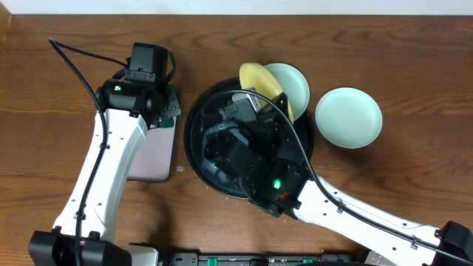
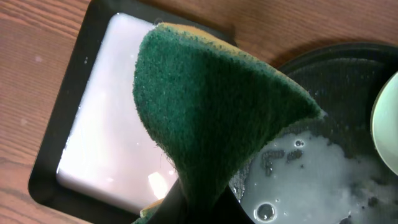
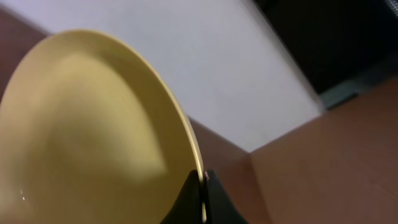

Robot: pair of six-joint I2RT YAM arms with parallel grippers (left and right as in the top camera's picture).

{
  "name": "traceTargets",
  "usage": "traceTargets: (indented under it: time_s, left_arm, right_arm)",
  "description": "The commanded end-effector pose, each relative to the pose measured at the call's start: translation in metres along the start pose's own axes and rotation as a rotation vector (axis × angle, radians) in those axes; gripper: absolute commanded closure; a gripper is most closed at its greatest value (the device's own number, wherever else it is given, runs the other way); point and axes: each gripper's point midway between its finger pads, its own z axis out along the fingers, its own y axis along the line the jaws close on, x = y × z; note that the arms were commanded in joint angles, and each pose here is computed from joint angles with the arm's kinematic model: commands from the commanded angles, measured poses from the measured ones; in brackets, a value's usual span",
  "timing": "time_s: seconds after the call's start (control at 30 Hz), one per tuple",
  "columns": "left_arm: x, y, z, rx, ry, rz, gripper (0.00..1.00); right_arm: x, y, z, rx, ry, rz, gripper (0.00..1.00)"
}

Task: Clean dirty plates on tray and stack at the side
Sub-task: 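Lift the yellow plate with the right gripper and set it right of tray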

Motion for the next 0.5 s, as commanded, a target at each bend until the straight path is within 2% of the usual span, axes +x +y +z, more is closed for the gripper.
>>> traceTargets:
  time_s: [0.0,0.17,0.27,0.47]
  left_arm:
    - [-0.001,0.003,0.001,-0.013,-0.002,-0.016,0.92]
    - [-0.001,0.003,0.001,-0.013,-0.002,-0.016,0.93]
    - [-0.001,0.003,0.001,-0.013,-0.002,-0.016,0.93]
    - [-0.001,0.003,0.001,-0.013,-0.002,-0.016,0.93]
  right_arm:
    - [0.008,0.02,-0.005,-0.161,0.03,0.179,0.99]
    - [0.044,0.066,-0.008,-0.452,0.239,0.327,0.99]
    - [0.052,0.083,-0.006,-0.588,0.33,0.382,0.99]
    - [0.06,0.071,0.023,-0.738,0.453,0.551,0.99]
